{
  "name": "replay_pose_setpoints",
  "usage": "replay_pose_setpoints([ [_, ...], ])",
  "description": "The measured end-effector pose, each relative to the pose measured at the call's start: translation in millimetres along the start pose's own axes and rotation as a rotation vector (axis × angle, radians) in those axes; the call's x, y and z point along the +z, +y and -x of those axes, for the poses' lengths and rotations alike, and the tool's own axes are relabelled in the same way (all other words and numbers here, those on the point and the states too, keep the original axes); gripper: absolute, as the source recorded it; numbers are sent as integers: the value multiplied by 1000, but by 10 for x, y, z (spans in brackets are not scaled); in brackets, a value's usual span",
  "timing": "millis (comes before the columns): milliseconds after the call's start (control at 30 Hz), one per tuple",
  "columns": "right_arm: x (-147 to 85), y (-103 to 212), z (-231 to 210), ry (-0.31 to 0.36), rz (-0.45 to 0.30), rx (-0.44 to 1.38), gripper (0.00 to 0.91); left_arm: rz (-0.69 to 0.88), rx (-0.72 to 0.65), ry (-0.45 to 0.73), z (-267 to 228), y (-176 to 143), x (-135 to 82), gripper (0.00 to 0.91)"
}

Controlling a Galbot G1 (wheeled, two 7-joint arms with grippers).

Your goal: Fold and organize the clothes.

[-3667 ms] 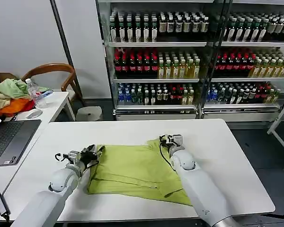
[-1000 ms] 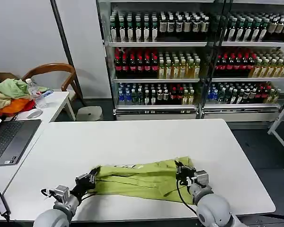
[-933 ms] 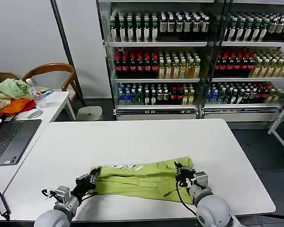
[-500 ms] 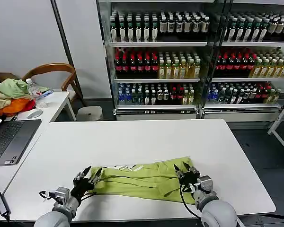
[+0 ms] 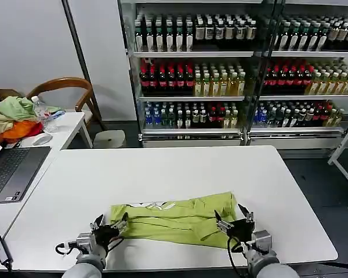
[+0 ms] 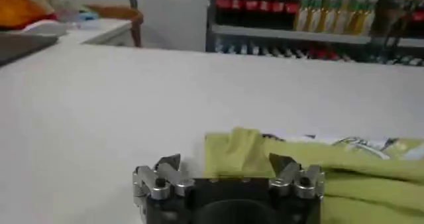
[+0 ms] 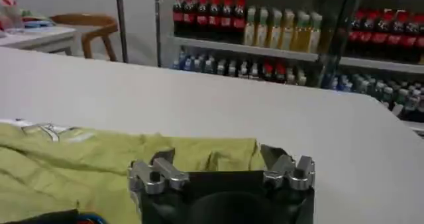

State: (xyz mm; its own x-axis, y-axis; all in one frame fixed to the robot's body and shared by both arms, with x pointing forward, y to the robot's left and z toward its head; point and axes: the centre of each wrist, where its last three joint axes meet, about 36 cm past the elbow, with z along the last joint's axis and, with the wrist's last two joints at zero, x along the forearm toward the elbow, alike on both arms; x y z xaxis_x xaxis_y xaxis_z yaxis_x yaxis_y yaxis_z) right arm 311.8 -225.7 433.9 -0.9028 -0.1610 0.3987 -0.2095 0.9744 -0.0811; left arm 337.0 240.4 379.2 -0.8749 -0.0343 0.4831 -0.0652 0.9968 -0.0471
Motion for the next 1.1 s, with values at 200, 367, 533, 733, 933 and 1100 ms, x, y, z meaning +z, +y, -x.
replay_pose_setpoints([
  [200,32,19,-38,2,-2,16,907,-5,-25,14,-16,-29,19,50],
  [367,53,39,-48,5,-5,24,907,-12,-18,24,-46,-107,47,50],
  [533,61,34,-55,4,-8,35,907,-18,4,29,-80,-186,59,50],
  [733,107,64,-52,10,-14,42,907,16,15,33,-85,-200,86,40],
  [933,120,26,-27,7,-31,60,907,62,8,29,-145,-140,56,40],
  [1100,140,8,10,6,-43,73,907,94,-22,11,-238,48,-102,40],
])
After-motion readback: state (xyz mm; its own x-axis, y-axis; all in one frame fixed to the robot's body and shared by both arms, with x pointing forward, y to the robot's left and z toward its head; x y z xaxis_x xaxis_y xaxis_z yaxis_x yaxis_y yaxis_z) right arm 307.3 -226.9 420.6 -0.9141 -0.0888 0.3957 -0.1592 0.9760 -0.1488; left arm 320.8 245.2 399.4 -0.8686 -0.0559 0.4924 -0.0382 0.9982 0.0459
